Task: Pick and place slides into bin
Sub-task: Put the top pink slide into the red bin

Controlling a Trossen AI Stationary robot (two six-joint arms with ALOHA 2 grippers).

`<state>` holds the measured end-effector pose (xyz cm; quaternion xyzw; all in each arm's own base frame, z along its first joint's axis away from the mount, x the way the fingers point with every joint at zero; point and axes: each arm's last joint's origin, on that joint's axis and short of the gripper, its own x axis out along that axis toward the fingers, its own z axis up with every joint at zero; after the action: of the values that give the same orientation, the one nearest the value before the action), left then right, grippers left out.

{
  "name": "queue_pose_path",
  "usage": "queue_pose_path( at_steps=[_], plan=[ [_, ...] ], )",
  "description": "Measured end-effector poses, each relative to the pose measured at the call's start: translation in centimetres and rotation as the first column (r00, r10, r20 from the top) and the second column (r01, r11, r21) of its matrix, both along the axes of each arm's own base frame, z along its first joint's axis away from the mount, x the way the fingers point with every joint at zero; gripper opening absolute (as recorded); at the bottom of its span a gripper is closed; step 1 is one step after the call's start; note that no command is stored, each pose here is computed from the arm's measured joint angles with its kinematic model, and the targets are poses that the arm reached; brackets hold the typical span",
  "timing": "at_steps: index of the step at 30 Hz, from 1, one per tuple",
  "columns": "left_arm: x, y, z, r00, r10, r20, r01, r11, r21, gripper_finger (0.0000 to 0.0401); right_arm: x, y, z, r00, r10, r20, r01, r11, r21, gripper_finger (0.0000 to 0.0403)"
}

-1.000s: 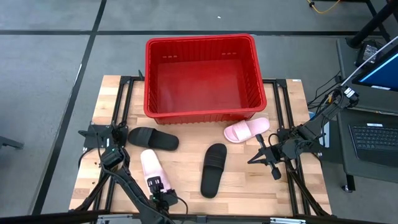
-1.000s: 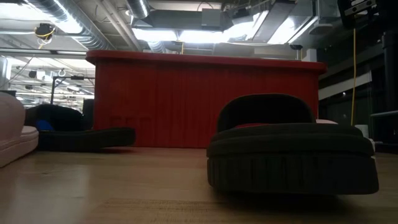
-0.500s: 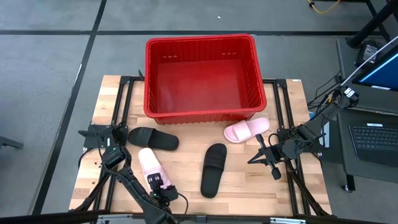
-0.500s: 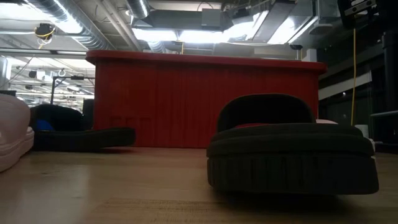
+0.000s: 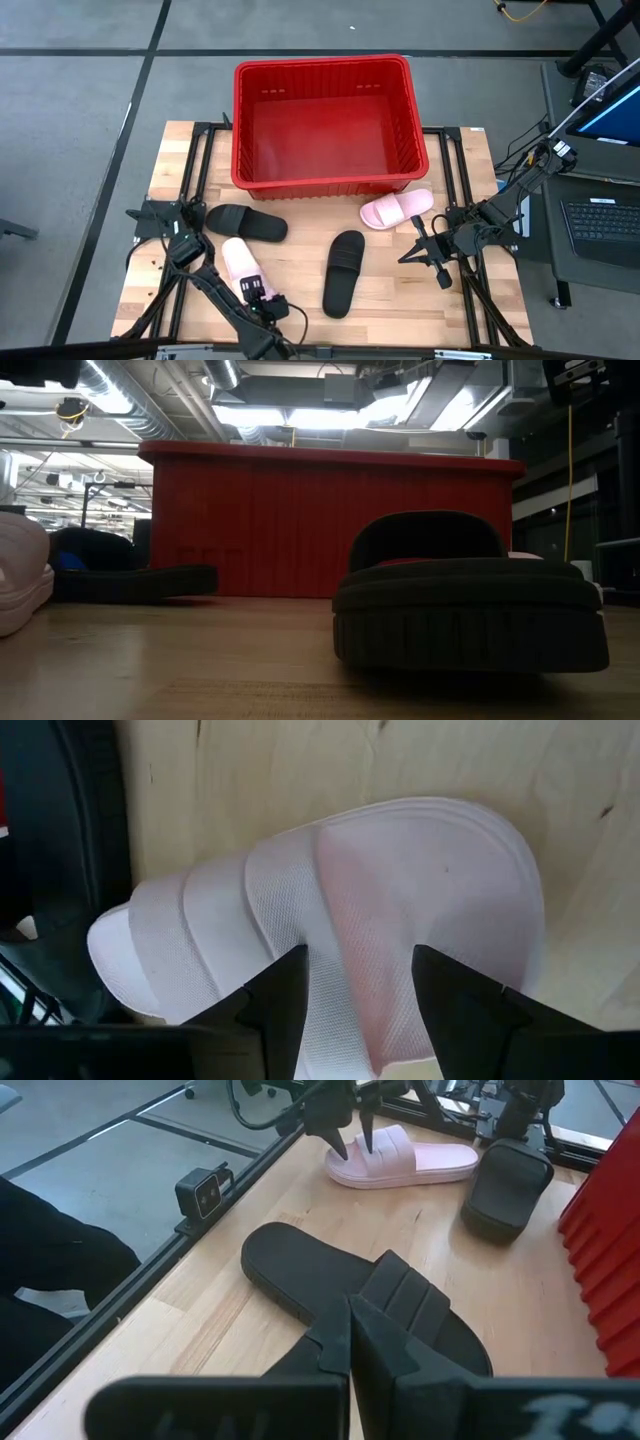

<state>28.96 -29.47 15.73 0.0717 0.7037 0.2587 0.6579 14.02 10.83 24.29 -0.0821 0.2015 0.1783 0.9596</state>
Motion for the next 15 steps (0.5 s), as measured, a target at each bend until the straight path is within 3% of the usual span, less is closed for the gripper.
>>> queue_pose_path(
  at_steps=[7, 15],
  plan=[
    [0.1, -0.2, 0.4, 1.000, 0.007, -0.017, -0.008, 0.999, -0.038, 0.0173, 0.0, 0.0, 0.0, 1.000, 0.007, 0.006, -0.007, 1.000, -0.016, 0.0005],
    [0.7, 0.0, 2.9, 0.996, -0.009, 0.091, 0.014, 0.999, -0.051, 0.0173, 0.0, 0.0, 0.0, 1.000, 0.005, 0.006, -0.005, 1.000, -0.012, 0.0005]
  ],
)
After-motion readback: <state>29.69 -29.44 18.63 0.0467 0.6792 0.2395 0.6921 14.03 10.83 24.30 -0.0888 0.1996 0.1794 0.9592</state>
